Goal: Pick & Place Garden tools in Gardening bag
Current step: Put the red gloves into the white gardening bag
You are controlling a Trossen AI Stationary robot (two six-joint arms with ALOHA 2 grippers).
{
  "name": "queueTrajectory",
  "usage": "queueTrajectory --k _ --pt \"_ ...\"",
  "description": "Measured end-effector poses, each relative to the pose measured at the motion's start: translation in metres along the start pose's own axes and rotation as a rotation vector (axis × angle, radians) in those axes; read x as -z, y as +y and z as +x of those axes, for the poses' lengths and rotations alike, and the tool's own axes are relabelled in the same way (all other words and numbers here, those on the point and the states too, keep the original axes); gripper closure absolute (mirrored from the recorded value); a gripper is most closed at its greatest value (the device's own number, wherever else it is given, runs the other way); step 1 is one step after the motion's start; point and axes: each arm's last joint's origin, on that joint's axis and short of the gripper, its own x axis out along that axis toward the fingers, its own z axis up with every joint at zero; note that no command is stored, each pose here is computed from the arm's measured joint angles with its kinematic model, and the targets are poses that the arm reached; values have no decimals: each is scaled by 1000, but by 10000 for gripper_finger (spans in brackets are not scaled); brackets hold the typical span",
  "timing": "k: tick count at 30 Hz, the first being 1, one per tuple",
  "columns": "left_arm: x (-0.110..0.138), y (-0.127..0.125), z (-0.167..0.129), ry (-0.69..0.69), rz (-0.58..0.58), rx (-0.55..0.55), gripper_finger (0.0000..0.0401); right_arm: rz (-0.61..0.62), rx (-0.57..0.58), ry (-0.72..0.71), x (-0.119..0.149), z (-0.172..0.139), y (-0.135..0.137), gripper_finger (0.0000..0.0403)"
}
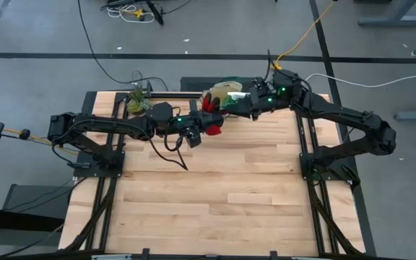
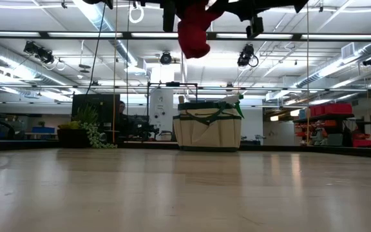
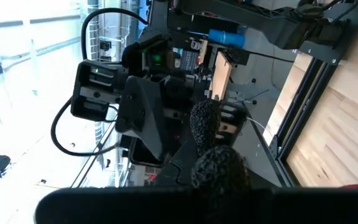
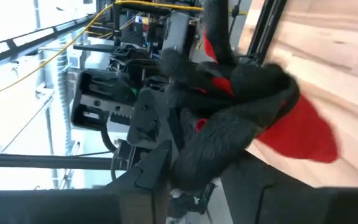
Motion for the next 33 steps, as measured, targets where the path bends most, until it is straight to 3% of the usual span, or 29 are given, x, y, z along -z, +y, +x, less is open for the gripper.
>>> queueTrajectory --k 14,20,33 --pt "0 0 0 -1 -40 1 392 -106 72 -107 8 -42 10 275" --pt "0 0 0 -5 -137 1 395 -378 80 -192 10 -57 20 276" --pt "-1 5 0 -22 -391 -41 394 -891 211 -329 13 -69 27 277"
